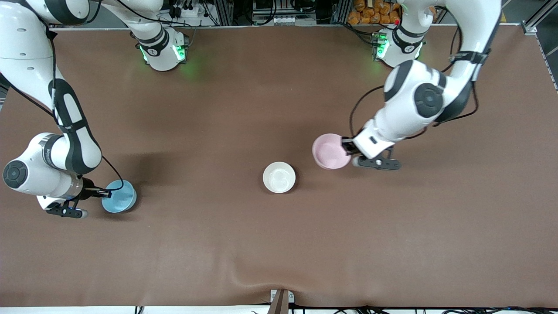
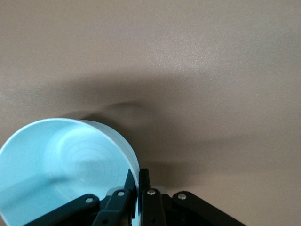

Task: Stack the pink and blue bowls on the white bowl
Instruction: 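Carry the pink bowl with the left gripper onto the white bowl, then release the pink bowl with the left gripper while the right gripper carries the blue bowl, then lower the blue bowl onto the pink bowl while the left gripper withdraws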

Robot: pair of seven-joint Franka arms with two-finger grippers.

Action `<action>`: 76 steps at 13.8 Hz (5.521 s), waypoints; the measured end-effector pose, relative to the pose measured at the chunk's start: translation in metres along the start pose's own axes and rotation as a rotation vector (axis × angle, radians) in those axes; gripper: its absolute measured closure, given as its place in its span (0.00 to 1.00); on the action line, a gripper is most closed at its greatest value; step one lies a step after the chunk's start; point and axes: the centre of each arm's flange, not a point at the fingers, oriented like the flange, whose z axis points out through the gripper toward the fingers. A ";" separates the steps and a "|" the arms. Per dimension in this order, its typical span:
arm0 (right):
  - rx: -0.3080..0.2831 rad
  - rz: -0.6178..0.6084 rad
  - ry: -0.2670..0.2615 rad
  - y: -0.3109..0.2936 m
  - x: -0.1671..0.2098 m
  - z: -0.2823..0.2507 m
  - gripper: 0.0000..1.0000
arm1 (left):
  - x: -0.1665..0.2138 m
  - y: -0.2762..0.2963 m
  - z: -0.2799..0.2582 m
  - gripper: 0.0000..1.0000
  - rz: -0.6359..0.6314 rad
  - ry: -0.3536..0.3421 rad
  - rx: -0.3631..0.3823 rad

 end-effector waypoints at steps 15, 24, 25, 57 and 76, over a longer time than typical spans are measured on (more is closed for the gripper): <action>0.110 -0.031 -0.009 -0.026 -0.056 -0.230 0.96 | 0.029 0.084 0.116 0.97 -0.168 -0.101 -0.073; 0.119 0.091 -0.023 -0.182 -0.075 -0.238 0.96 | 0.034 0.083 0.155 0.97 -0.167 -0.049 -0.035; 0.119 0.099 -0.020 -0.200 -0.079 -0.238 0.96 | 0.036 0.082 0.157 0.97 -0.169 -0.047 -0.037; 0.110 0.532 0.026 -0.512 -0.189 -0.120 0.96 | 0.064 -0.057 -0.135 0.00 -0.124 0.018 0.192; 0.133 0.600 0.041 -0.571 -0.209 -0.026 0.96 | 0.007 -0.170 -0.317 0.00 -0.152 0.092 0.276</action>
